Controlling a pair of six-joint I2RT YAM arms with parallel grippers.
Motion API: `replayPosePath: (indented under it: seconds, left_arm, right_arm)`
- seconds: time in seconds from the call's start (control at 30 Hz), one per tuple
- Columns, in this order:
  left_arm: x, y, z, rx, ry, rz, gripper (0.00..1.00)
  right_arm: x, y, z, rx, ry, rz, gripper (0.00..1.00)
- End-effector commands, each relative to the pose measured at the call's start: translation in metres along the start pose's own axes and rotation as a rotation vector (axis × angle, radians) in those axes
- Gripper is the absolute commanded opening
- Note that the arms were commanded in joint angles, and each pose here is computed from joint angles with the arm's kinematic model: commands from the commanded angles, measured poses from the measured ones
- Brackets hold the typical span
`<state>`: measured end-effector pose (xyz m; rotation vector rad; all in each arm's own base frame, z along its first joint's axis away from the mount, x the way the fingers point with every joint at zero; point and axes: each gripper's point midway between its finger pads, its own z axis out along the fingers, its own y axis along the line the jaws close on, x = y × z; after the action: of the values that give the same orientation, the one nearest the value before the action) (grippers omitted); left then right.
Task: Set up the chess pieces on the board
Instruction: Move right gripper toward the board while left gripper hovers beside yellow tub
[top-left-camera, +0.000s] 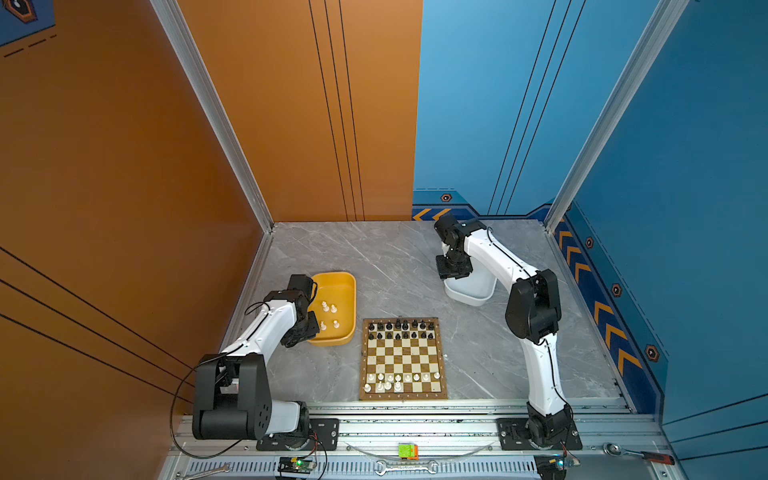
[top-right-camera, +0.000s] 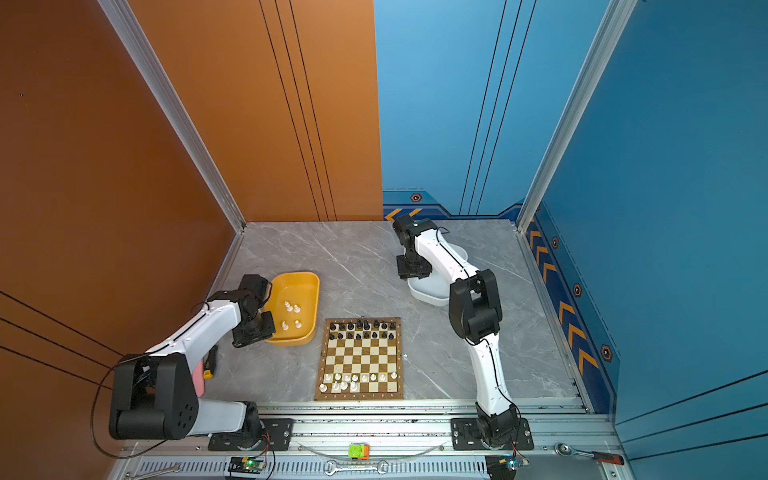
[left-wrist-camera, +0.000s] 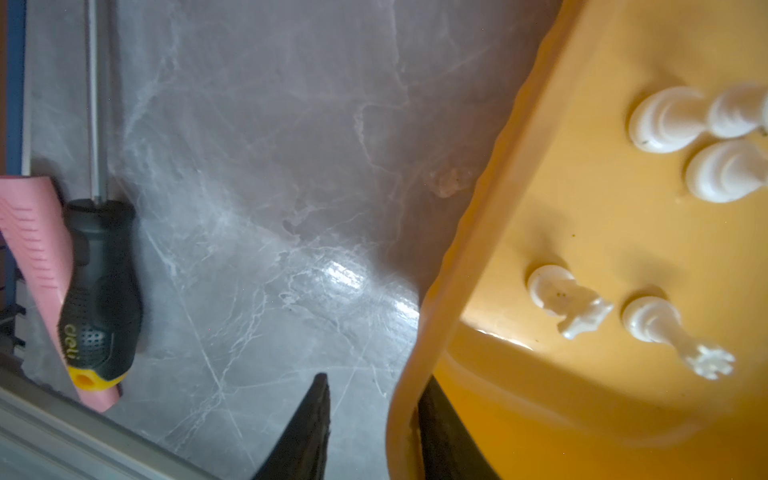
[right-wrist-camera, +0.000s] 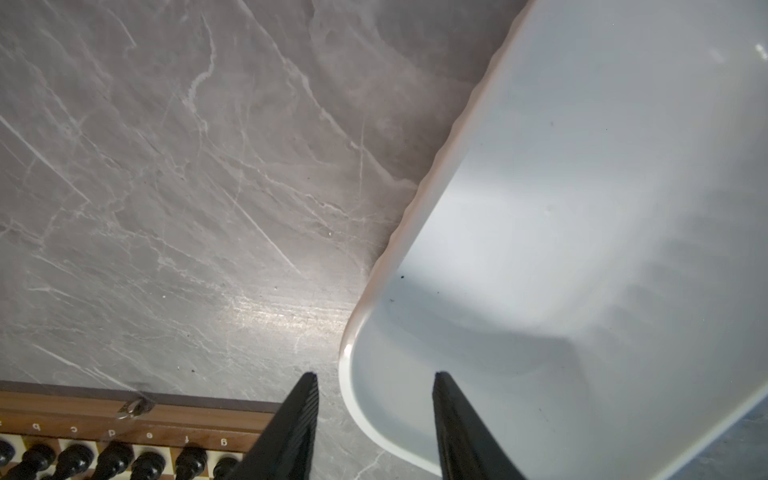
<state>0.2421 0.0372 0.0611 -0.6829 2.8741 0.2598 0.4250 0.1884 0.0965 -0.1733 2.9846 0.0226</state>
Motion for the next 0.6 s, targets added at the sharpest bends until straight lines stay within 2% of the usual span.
replayPosePath:
  seconds: [0.0, 0.2, 0.37, 0.57]
  left_arm:
    - [0.000, 0.009, -0.010, -0.021, -0.014, -0.018, 0.41]
    - [-0.004, 0.004, -0.027, 0.039, -0.075, -0.027, 0.56]
    - [-0.007, -0.003, -0.053, 0.113, -0.170, -0.036, 0.69]
    - [0.006, -0.014, -0.082, 0.213, -0.251, -0.043, 0.71]
  right_arm:
    - [0.009, -0.001, -0.028, 0.002, -0.036, -0.010, 0.48]
    - [0.026, -0.001, -0.050, -0.014, -0.079, -0.012, 0.49]
    - [0.057, 0.005, -0.056, -0.020, -0.088, -0.043, 0.52]
    - [0.106, 0.017, -0.069, -0.042, -0.121, -0.063, 0.55]
